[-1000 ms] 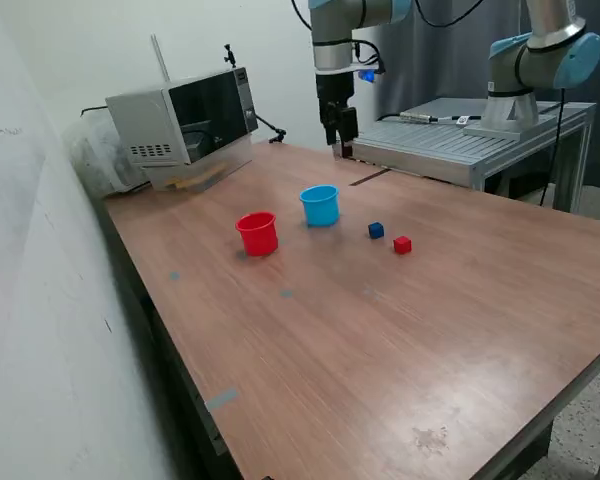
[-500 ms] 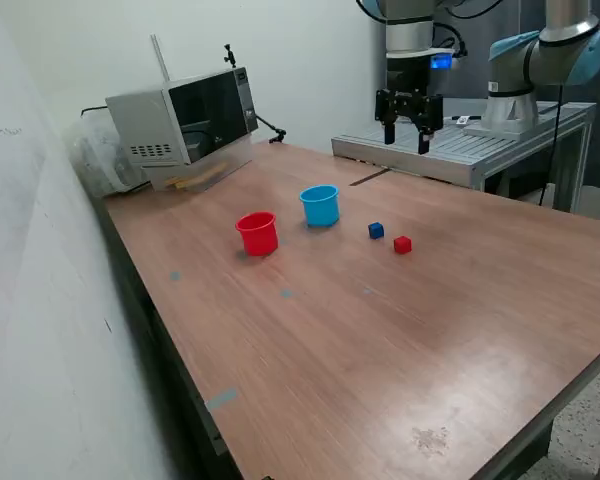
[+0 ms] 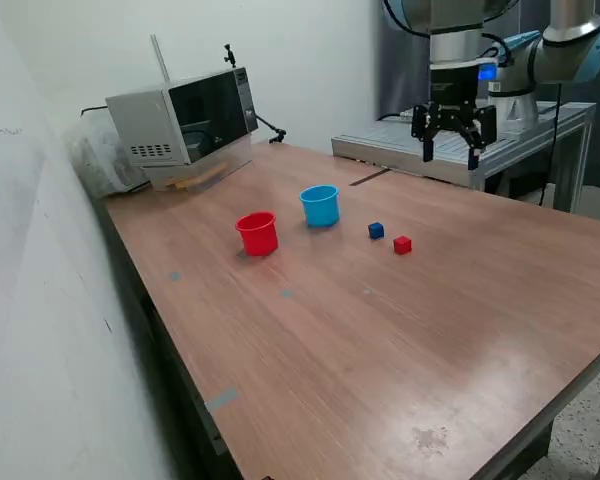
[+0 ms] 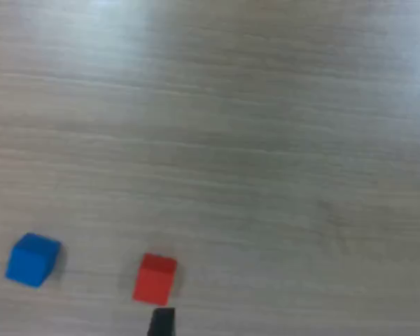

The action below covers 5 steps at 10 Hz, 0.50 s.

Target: Place red objects in the red bin, and blue objects in the blue bin.

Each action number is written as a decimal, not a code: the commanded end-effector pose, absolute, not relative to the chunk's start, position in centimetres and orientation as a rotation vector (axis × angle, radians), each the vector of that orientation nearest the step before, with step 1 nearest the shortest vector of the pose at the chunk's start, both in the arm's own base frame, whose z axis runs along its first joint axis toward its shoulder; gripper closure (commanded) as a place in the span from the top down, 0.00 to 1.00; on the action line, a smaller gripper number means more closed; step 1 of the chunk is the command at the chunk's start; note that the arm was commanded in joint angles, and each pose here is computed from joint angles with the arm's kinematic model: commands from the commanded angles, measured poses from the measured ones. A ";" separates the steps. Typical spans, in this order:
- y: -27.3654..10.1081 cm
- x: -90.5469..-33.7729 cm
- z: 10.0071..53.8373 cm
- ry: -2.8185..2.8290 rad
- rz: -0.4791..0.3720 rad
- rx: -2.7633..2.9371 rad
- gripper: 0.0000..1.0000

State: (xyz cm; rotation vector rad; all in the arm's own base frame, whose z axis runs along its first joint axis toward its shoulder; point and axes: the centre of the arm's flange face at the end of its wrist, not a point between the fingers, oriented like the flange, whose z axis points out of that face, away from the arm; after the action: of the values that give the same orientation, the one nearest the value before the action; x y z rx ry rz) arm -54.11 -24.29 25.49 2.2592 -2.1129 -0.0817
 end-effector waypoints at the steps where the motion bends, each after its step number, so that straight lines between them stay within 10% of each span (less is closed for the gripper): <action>1: -25.8 -55.0 20.3 -2.153 -0.031 2.278 1.00; 5: -25.4 -56.4 18.3 -2.247 -0.016 2.210 1.00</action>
State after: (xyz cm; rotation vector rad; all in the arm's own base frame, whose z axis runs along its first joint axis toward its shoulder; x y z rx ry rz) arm -55.50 -25.52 19.78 2.2436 -2.1966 -0.0261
